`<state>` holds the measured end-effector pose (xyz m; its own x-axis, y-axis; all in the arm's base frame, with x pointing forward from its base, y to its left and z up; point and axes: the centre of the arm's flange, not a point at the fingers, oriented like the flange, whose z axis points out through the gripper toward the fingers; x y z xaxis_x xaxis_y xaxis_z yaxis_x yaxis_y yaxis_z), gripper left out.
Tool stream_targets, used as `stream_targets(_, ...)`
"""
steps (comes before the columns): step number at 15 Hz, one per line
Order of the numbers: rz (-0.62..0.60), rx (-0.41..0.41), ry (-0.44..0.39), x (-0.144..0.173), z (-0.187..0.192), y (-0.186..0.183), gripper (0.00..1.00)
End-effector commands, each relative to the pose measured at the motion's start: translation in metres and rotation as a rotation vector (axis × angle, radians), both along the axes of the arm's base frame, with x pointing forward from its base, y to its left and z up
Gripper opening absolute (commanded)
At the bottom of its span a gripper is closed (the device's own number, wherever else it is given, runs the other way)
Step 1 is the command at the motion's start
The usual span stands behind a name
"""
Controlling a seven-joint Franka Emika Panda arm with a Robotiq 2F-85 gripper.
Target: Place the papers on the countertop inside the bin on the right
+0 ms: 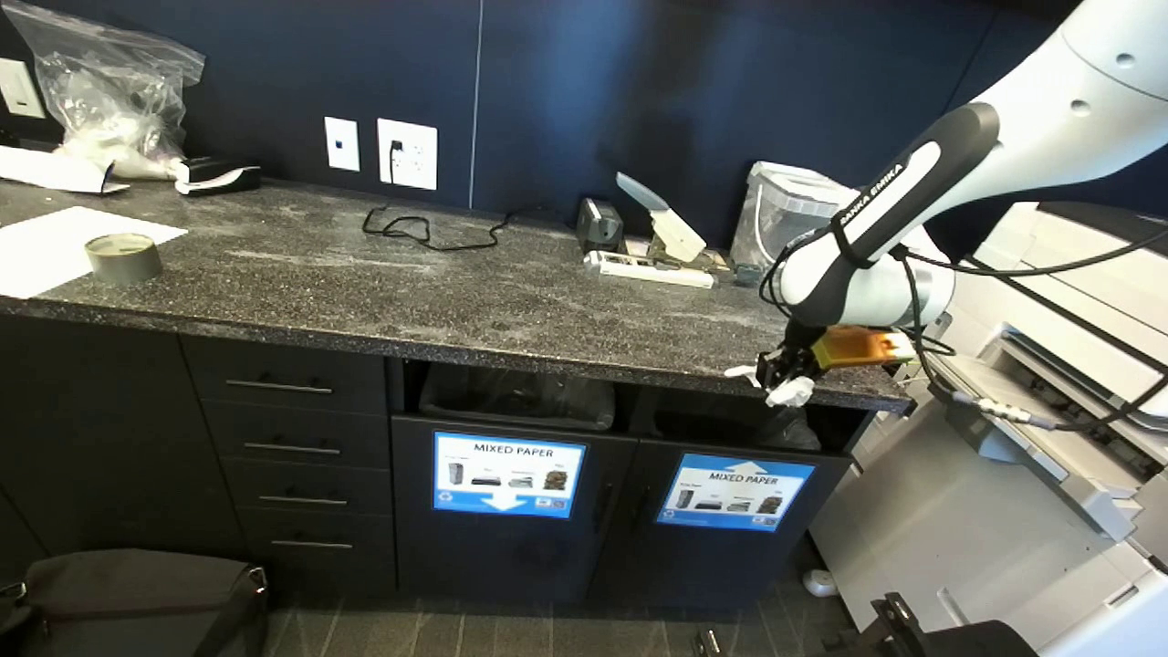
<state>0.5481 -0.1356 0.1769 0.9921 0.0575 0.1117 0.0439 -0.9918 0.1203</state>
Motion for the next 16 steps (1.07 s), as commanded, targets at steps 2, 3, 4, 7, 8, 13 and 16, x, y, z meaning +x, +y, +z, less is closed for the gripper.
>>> stream_targets(2,-0.057,0.023,-0.019,-0.044,-0.016,0.019,0.11)
stream_targets(3,-0.059,0.034,-0.008,-0.048,-0.024,0.021,0.11)
stream_targets(4,-0.064,0.042,-0.005,-0.051,-0.033,0.023,0.11)
stream_targets(7,-0.102,0.081,-0.041,-0.056,-0.062,0.024,0.11)
stream_targets(8,-0.125,0.097,-0.068,-0.056,-0.073,0.025,0.11)
stream_targets(13,-0.186,0.118,-0.211,-0.060,-0.123,0.033,0.11)
stream_targets(16,-0.210,0.086,-0.320,-0.057,-0.144,0.028,0.11)
